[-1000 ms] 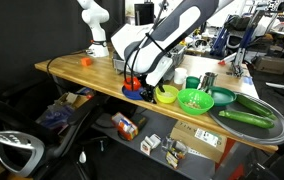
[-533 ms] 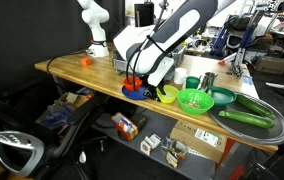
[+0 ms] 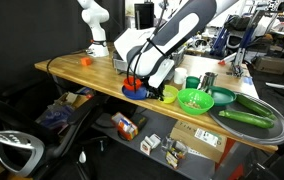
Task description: Pour the contents of the yellow bowl into the green bowl
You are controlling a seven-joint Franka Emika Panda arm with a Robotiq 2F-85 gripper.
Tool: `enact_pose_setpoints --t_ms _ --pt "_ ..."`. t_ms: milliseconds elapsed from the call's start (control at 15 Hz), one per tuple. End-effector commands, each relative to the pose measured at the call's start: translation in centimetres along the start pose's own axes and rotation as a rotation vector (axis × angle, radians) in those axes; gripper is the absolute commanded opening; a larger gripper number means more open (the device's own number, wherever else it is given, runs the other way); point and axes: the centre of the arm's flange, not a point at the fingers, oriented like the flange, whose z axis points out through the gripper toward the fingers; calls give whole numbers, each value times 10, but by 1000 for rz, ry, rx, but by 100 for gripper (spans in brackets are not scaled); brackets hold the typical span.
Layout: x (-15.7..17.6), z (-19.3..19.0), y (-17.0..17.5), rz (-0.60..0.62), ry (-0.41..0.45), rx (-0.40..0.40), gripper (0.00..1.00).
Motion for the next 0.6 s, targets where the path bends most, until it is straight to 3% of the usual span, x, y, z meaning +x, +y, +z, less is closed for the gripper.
enact_pose_setpoints --t_ms 0,533 --pt "4 1 4 -15 -17 -6 0" --pt "-4 -22 22 17 29 0 1"
